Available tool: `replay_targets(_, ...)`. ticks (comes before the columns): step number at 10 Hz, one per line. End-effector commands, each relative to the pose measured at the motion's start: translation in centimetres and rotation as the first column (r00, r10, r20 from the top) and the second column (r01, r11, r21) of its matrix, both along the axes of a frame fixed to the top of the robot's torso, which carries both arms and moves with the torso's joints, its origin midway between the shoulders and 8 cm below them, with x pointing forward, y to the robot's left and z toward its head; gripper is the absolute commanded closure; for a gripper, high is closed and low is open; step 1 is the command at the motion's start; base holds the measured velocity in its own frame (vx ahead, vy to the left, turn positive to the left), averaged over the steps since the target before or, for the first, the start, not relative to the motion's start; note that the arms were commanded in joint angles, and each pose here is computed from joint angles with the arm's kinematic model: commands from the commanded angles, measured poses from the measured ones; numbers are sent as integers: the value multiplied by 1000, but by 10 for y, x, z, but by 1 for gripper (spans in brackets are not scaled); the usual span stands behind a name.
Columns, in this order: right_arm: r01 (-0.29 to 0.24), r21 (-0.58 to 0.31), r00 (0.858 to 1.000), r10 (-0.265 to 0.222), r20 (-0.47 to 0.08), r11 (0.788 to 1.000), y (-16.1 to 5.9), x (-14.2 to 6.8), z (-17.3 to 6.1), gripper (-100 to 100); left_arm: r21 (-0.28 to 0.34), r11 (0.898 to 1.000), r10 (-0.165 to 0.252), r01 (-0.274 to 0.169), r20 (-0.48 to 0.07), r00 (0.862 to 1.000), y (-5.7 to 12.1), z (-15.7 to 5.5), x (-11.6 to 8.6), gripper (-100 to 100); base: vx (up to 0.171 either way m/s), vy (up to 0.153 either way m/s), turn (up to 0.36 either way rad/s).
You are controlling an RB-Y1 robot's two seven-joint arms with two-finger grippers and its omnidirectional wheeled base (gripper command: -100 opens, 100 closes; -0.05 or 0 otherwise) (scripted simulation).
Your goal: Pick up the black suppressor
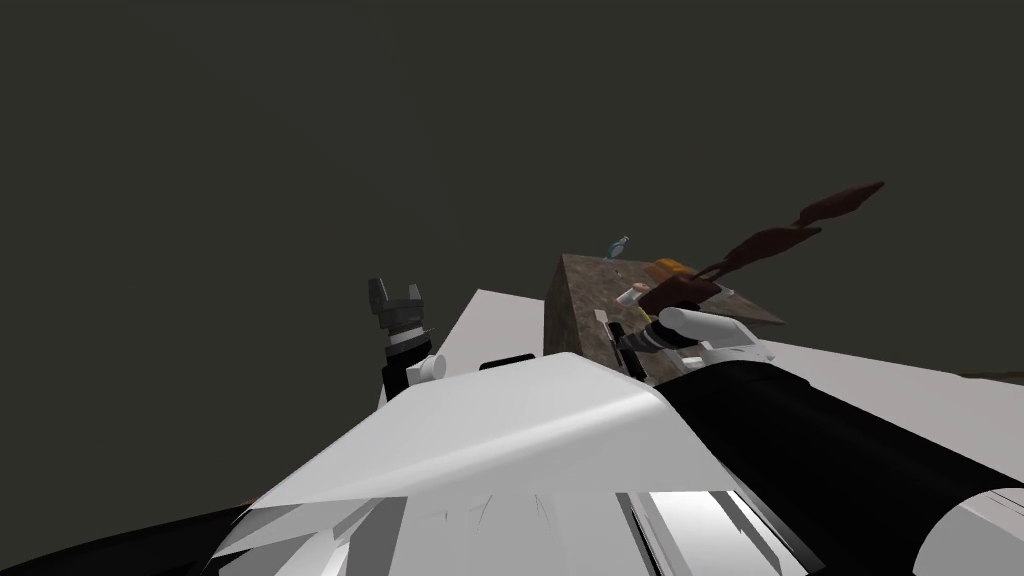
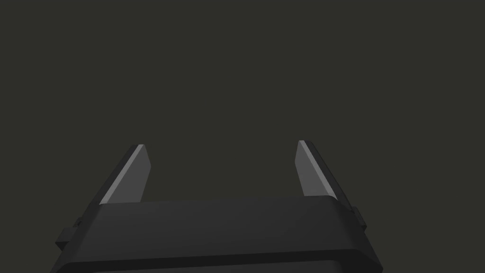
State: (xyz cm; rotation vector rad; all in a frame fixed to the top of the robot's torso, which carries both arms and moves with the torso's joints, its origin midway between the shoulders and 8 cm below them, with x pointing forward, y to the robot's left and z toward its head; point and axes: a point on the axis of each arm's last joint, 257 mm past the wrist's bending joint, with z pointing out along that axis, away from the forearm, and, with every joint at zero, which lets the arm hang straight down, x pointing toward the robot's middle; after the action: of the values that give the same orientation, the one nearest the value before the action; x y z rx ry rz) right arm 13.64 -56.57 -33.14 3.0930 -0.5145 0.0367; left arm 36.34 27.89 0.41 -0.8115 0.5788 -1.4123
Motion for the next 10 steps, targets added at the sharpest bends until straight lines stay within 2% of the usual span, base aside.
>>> replay_targets(1, 0, 0, 1000, 0, 0, 1000, 0, 0, 0, 100, 0, 1000, 0, 0, 0, 1000, 0, 0, 0, 0, -6, -3, 4)
replay_targets(4, 0, 1, 1000, 0, 2, 1000, 0, 1, 0, 100, 0, 1000, 0, 0, 0, 1000, 0, 0, 0, 0, 0, 0, 0)
replay_targets(5, 0, 1, 1000, 0, 2, 1000, 0, 1, 0, 0, 0, 1000, 0, 0, 0, 1000, 0, 0, 0, 0, 0, 0, 0)
replay_targets(6, -31, 3, 1000, 31, 0, 1000, 2, -6, 2, 100, 0, 1000, 0, 0, 0, 1000, 0, 0, 0, 0, 110, -18, -344)
replay_targets(10, -117, 7, 993, 117, -1, 993, 9, -22, 9, 100, 0, 1000, 0, 0, 0, 1000, 0, 0, 0, 0, 182, -2, -236)
